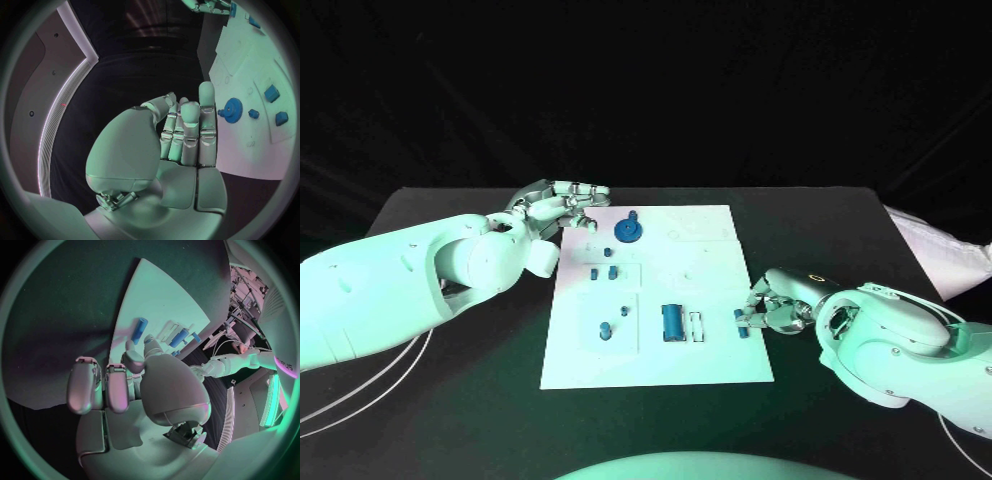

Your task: Assemble the parts on the task board

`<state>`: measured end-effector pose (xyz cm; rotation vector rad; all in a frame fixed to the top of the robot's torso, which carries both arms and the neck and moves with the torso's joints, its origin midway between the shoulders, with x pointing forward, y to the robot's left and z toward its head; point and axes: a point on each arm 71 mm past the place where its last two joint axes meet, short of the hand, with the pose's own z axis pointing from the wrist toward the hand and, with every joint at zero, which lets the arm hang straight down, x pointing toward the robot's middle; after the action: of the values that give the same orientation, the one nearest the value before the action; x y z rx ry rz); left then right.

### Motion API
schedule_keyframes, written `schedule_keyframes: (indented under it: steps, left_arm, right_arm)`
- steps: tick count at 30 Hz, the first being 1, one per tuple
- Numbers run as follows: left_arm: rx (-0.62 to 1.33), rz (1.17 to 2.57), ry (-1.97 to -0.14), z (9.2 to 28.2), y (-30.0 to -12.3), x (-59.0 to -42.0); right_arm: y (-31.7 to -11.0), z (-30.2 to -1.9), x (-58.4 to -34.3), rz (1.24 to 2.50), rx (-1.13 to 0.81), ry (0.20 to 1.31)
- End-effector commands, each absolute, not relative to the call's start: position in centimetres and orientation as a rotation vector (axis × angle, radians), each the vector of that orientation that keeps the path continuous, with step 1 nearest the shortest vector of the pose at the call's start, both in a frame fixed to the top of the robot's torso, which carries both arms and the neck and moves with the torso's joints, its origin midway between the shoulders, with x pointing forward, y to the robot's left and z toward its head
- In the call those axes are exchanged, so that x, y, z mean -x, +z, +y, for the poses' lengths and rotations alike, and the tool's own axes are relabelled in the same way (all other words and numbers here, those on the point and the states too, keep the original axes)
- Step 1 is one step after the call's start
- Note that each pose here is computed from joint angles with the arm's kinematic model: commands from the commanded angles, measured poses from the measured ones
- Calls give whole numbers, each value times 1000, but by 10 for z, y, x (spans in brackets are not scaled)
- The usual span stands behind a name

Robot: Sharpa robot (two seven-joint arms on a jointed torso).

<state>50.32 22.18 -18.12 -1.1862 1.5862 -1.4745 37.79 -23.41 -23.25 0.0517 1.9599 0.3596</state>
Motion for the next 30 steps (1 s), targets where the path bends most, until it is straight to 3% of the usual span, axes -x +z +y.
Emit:
schedule_keyframes:
  steps: [1, 30]
  left_arm:
    - [1177, 1588, -1496, 220, -180, -503]
    - [1180, 1595, -1493, 221, -181, -502]
  right_arm:
    - [-235, -234, -378, 1971, -3, 306]
    - [-253, -213, -375, 1988, 179, 255]
